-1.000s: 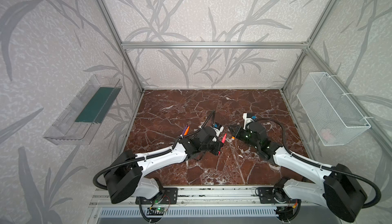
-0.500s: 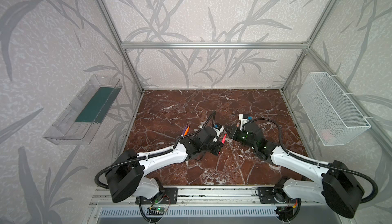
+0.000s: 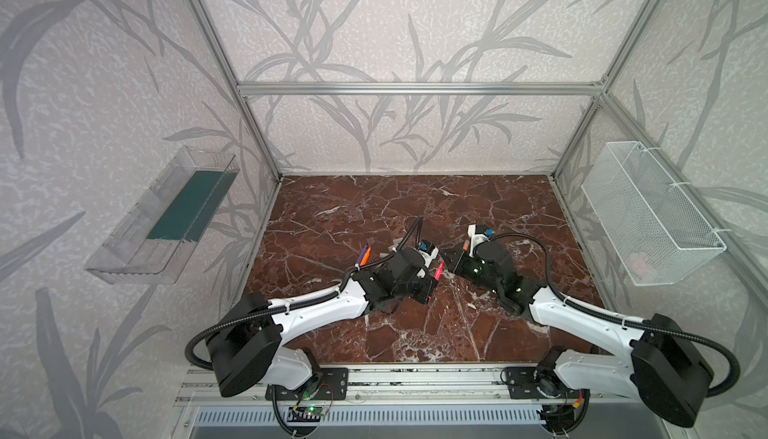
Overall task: Insert the pens into the pen caps
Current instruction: 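Push the white cap in the right gripper down onto the pink marker tip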
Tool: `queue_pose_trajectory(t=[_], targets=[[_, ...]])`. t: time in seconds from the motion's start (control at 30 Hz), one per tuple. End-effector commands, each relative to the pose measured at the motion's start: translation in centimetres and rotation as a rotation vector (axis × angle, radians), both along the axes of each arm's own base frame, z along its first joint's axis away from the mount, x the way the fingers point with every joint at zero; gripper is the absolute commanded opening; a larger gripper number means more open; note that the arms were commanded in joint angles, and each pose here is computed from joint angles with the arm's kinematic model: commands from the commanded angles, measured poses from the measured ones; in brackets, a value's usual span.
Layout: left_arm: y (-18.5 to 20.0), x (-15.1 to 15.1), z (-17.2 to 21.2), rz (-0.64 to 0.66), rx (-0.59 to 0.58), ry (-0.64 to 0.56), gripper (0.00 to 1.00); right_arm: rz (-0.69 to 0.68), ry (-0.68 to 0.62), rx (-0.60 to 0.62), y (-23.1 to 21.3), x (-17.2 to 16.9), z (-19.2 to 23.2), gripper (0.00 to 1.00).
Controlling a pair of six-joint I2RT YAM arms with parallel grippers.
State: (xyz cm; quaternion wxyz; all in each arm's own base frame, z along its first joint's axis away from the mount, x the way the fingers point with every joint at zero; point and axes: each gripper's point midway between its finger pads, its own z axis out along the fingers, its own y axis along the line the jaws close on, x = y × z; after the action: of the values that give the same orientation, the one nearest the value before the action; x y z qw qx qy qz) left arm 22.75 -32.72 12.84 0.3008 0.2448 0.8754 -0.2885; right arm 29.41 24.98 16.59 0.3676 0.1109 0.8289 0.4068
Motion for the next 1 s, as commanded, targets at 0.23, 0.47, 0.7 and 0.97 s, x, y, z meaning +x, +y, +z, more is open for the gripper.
queue_pose_trajectory(t=[0.23,0.47,0.7,0.97], targets=[[-0.4,1.2,1.6,0.033,-0.007,-0.042,0.00,-0.025,-0.002,-0.028,-0.5,-0.4,0.0,0.00],[-0.9,1.7,1.7,0.040,-0.010,-0.042,0.00,-0.006,-0.003,-0.013,0.3,-0.7,0.0,0.00],[-0.5,2.7,2.2,0.088,-0.021,-0.057,0.00,0.000,-0.030,-0.005,0.7,-1.3,0.0,0.00],[-0.9,2.4,3.4,0.041,-0.131,-0.014,0.00,0.013,-0.072,0.027,0.8,-1.5,0.0,0.00]])
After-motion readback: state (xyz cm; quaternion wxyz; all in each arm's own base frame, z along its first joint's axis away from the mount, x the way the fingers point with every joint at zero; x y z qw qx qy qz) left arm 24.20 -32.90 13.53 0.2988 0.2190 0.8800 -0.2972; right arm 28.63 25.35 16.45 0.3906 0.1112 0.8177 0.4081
